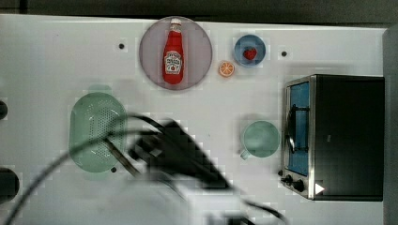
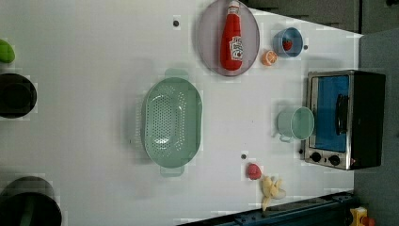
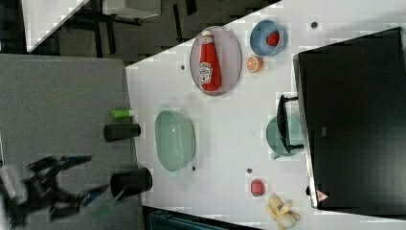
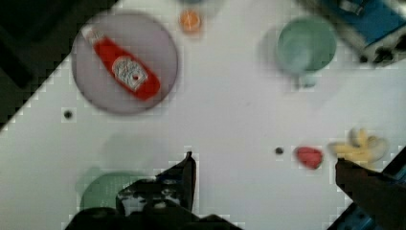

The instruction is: Drag strainer left to right.

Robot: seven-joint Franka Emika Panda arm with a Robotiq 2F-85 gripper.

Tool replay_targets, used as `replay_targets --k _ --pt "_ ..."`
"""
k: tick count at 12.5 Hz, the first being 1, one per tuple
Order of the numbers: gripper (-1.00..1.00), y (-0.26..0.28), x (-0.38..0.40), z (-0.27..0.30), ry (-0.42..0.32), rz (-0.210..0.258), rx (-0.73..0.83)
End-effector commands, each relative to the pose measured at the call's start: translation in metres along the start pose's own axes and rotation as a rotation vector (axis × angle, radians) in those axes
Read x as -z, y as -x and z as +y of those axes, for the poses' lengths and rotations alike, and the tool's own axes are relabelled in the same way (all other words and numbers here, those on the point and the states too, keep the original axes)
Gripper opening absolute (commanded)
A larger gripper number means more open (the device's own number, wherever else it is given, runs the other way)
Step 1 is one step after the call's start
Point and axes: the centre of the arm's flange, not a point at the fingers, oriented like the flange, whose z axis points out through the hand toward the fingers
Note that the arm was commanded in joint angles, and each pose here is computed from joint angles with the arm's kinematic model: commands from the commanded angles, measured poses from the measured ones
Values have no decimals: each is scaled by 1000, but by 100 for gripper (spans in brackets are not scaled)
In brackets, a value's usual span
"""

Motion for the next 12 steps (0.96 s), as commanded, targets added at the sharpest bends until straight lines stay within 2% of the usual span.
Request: replay_targets --k 1,3,5,12 --pt "100 74 -101 -75 129 -36 -72" --pt "100 114 -136 -115 108 -27 -161" --pt "100 148 -173 -145 92 -46 -281" --pt "100 209 -317 -194 134 -207 -606"
